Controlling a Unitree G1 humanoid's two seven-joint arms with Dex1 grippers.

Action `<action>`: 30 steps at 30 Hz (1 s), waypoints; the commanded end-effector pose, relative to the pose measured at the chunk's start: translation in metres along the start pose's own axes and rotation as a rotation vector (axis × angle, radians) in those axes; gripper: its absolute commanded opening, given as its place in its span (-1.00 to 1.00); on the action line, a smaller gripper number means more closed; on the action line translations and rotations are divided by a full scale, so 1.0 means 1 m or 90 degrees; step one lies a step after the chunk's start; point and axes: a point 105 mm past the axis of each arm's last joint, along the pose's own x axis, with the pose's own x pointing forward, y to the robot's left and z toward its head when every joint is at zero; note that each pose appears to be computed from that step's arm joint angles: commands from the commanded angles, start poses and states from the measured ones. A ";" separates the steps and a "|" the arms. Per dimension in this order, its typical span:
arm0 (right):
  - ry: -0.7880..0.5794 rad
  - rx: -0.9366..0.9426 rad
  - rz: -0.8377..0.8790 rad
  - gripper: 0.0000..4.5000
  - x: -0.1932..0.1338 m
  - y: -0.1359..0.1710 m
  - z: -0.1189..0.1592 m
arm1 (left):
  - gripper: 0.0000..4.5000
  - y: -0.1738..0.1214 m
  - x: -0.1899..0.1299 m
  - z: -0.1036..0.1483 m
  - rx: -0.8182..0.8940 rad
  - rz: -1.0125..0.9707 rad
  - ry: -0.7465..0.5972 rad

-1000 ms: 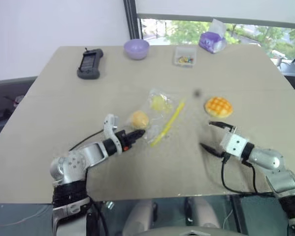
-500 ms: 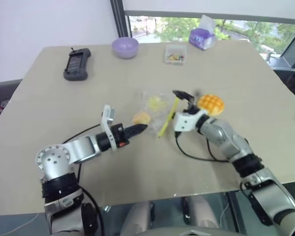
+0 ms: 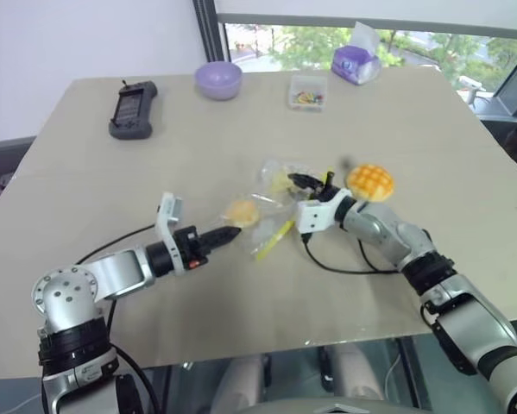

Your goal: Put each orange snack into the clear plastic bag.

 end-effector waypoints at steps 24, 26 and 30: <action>0.062 0.230 0.029 -1.00 -0.006 -0.032 0.004 | 0.29 -0.050 0.008 0.020 0.842 0.035 -0.011; 0.058 0.227 0.032 -1.00 -0.007 -0.031 0.006 | 0.29 -0.043 0.012 0.021 0.831 0.057 -0.016; 0.057 0.225 0.032 -1.00 -0.008 -0.030 0.009 | 0.29 -0.035 0.022 0.021 0.824 0.077 -0.010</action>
